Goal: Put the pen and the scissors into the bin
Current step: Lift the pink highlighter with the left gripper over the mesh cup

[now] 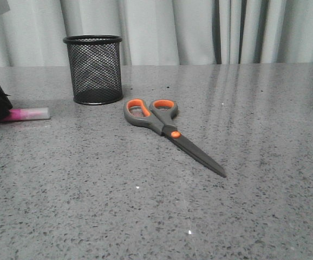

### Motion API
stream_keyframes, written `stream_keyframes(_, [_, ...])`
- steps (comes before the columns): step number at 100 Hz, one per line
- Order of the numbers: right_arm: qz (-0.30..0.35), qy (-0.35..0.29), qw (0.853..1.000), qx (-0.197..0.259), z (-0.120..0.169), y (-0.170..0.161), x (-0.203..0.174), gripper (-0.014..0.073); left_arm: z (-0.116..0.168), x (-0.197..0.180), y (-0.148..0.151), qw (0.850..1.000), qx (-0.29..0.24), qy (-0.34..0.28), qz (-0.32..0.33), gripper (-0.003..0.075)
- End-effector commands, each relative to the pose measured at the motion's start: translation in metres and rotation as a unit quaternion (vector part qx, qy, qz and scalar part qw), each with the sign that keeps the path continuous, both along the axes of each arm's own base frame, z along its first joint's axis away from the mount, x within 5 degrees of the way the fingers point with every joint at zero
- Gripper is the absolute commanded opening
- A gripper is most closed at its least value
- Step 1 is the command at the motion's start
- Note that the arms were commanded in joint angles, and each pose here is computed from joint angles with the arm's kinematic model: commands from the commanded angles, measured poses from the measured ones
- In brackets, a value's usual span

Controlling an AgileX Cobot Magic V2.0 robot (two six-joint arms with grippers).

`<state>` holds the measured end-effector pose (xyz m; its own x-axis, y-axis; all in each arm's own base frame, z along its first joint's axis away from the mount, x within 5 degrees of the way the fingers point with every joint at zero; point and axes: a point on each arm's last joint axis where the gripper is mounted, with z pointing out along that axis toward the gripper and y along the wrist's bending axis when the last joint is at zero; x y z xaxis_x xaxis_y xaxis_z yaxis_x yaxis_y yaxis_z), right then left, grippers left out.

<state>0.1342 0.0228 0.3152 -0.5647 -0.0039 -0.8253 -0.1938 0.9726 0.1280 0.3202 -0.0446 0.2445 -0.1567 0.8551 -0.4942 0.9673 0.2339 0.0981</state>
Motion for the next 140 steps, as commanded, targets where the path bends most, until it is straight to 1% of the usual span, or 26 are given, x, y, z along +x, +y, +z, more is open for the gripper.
stream_keyframes(1, [-0.006, -0.044, 0.999, 0.005, 0.016, 0.000, 0.004, 0.0400, 0.032, 0.001, -0.006, 0.999, -0.034, -0.033, 0.013, -0.0019])
stream_keyframes(5, [-0.006, -0.044, 0.999, 0.005, 0.016, 0.000, 0.004, 0.0400, 0.041, 0.002, -0.008, 0.998, -0.053, -0.042, 0.022, -0.0019])
stream_keyframes(12, [-0.006, -0.044, 0.999, 0.005, 0.016, 0.000, 0.004, 0.0400, 0.065, 0.003, -0.010, 0.993, -0.093, -0.070, 0.031, -0.0019])
stream_keyframes(13, [-0.006, -0.044, 0.999, 0.005, 0.016, 0.000, 0.004, 0.0400, 0.073, 0.003, -0.010, 0.991, -0.102, -0.081, 0.033, -0.0019])
stream_keyframes(14, [-0.006, -0.044, 0.999, 0.005, 0.016, 0.000, 0.004, 0.0400, 0.073, 0.004, -0.011, 0.990, -0.107, -0.081, 0.034, -0.0019])
stream_keyframes(16, [-0.006, -0.044, 0.999, 0.005, 0.016, 0.000, 0.004, 0.0400, 0.085, 0.003, -0.013, 0.987, -0.126, -0.096, 0.038, -0.0019])
stream_keyframes(22, [-0.006, -0.044, 0.999, 0.005, 0.016, 0.000, 0.004, 0.0400, 0.108, 0.002, -0.015, 0.976, -0.170, -0.125, 0.048, -0.0019])
stream_keyframes(25, [-0.006, -0.044, 0.999, 0.005, 0.016, 0.000, 0.004, 0.0400, 0.122, 0.002, -0.018, 0.966, -0.211, -0.138, 0.055, -0.0019])
stream_keyframes(29, [-0.006, -0.044, 0.999, 0.005, 0.016, 0.000, 0.004, 0.0400, 0.134, 0.002, -0.022, 0.954, -0.255, -0.147, 0.062, -0.0019])
stream_keyframes(34, [-0.006, -0.044, 0.999, 0.005, 0.016, 0.000, 0.004, 0.0400, 0.152, 0.002, -0.028, 0.929, -0.329, -0.154, 0.074, -0.0019])
stream_keyframes(36, [-0.006, -0.044, 0.999, 0.005, 0.016, 0.000, 0.004, 0.0400, 0.152, 0.003, -0.029, 0.926, -0.336, -0.154, 0.077, -0.0019])
stream_keyframes(39, [-0.006, -0.044, 0.999, 0.005, 0.016, 0.000, 0.004, 0.0400, 0.158, 0.005, -0.033, 0.913, -0.367, -0.159, 0.084, -0.0019])
stream_keyframes(43, [-0.006, -0.044, 0.999, 0.005, 0.016, 0.000, 0.004, 0.0400, 0.161, 0.007, -0.038, 0.902, -0.389, -0.163, 0.093, -0.0019])
stream_keyframes(47, [-0.006, -0.044, 0.999, 0.005, 0.016, 0.000, 0.004, 0.0400, 0.160, 0.010, -0.044, 0.897, -0.398, -0.166, 0.098, -0.0019])
stream_keyframes(56, [-0.006, -0.044, 0.999, 0.005, 0.016, 0.000, 0.004, 0.0400, 0.151, 0.018, -0.061, 0.894, -0.409, -0.151, 0.099, -0.0019])
stream_keyframes(69, [-0.006, -0.044, 0.999, 0.005, 0.016, 0.000, 0.004, 0.0400, 0.122, 0.036, -0.084, 0.902, -0.398, -0.126, 0.107, -0.0019])
stream_keyframes(75, [-0.006, -0.044, 0.999, 0.005, 0.016, 0.000, 0.004, 0.0400, 0.110, 0.044, -0.091, 0.902, -0.399, -0.112, 0.118, -0.0019])
stream_keyframes(81, [-0.006, -0.043, 0.999, 0.004, 0.016, 0.000, 0.004, 0.0400, 0.099, 0.051, -0.095, 0.902, -0.400, -0.100, 0.124, -0.0019])
stream_keyframes(93, [-0.006, -0.043, 0.999, 0.004, 0.016, 0.000, 0.004, 0.0400, 0.087, 0.059, -0.097, 0.904, -0.394, -0.098, 0.130, -0.0019])
stream_keyframes(111, [-0.006, -0.043, 0.999, 0.004, 0.016, 0.000, 0.004, 0.0400, 0.082, 0.061, -0.097, 0.906, -0.392, -0.092, 0.132, -0.0018])
stream_keyframes(119, [-0.006, -0.043, 0.999, 0.004, 0.016, 0.000, 0.004, 0.0400, 0.082, 0.061, -0.097, 0.906, -0.392, -0.092, 0.132, -0.0004])
stream_keyframes(123, [-0.006, -0.043, 0.999, 0.004, 0.016, 0.000, 0.004, 0.0400, 0.082, 0.061, -0.097, 0.906, -0.393, -0.091, 0.131, 0.0023])
stream_keyframes(128, [-0.006, -0.043, 0.999, 0.004, 0.016, 0.000, 0.004, 0.0400, 0.082, 0.061, -0.096, 0.906, -0.393, -0.091, 0.131, 0.0080])
stream_keyframes(133, [-0.006, -0.043, 0.999, 0.004, 0.016, 0.000, 0.004, 0.0400, 0.082, 0.061, -0.096, 0.905, -0.393, -0.091, 0.131, 0.0160])
stream_keyframes(138, [-0.006, -0.043, 0.999, 0.004, 0.016, 0.000, 0.004, 0.0400, 0.082, 0.062, -0.094, 0.905, -0.394, -0.092, 0.134, 0.0269])
stream_keyframes(140, [-0.006, -0.043, 0.999, 0.004, 0.016, 0.000, 0.004, 0.0400, 0.082, 0.062, -0.093, 0.904, -0.396, -0.092, 0.136, 0.0297])
